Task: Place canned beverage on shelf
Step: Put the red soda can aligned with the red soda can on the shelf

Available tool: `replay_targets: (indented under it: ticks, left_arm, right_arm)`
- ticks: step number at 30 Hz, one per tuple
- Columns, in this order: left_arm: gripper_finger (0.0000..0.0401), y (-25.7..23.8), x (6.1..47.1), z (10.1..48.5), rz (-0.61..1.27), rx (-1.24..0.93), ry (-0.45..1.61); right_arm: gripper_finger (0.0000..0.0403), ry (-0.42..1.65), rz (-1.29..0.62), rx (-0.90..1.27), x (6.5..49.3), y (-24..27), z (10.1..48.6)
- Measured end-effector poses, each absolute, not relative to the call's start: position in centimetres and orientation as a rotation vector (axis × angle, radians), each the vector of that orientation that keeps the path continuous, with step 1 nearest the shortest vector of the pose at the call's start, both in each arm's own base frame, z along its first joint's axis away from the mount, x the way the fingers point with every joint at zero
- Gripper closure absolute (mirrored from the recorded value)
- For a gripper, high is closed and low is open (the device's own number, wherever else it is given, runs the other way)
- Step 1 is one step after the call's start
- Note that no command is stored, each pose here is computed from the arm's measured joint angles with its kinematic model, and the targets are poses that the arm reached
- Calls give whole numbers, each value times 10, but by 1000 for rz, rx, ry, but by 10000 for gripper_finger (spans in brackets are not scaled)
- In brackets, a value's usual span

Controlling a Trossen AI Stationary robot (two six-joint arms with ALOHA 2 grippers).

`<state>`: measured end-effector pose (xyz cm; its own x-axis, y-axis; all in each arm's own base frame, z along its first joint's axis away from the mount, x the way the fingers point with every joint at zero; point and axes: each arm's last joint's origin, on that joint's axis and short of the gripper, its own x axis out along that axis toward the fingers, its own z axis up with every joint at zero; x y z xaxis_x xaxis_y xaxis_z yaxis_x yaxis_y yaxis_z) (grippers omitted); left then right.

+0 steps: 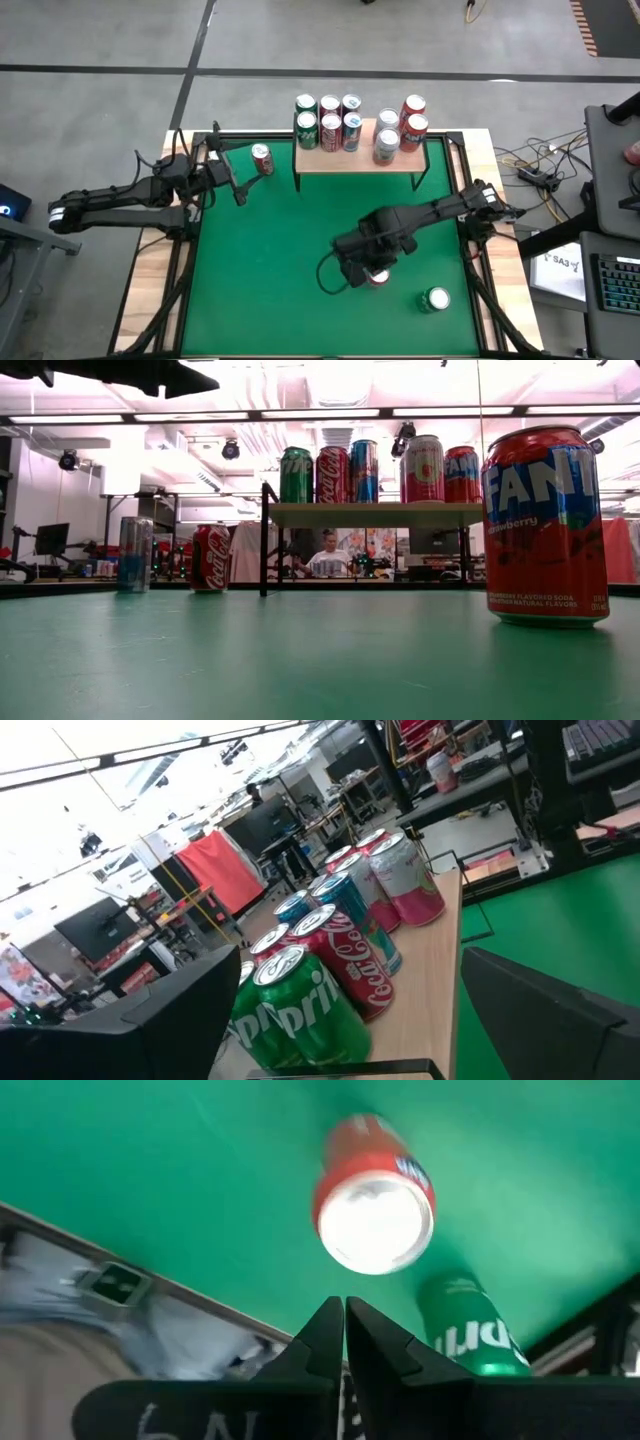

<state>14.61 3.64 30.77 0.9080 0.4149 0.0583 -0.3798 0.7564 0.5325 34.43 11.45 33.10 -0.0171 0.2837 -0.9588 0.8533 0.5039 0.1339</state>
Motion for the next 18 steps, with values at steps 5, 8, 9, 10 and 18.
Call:
replay_targets:
  ticks: [5,8,9,10,18]
  left_arm:
    - [38,36,146,308,434,514,53]
    - [38,36,146,308,434,480,45]
    - [38,36,146,308,434,469,43]
    - [38,36,146,308,434,460,40]
    - [38,36,145,308,433,420,27]
  right_arm:
    - [394,1608,-655,970,340,122,316]
    - [394,1602,-698,949,339,123,307]
    - [394,1604,-702,943,339,124,305]
    - [394,1606,-704,939,339,125,302]
    - [369,1569,-754,944,340,124,298]
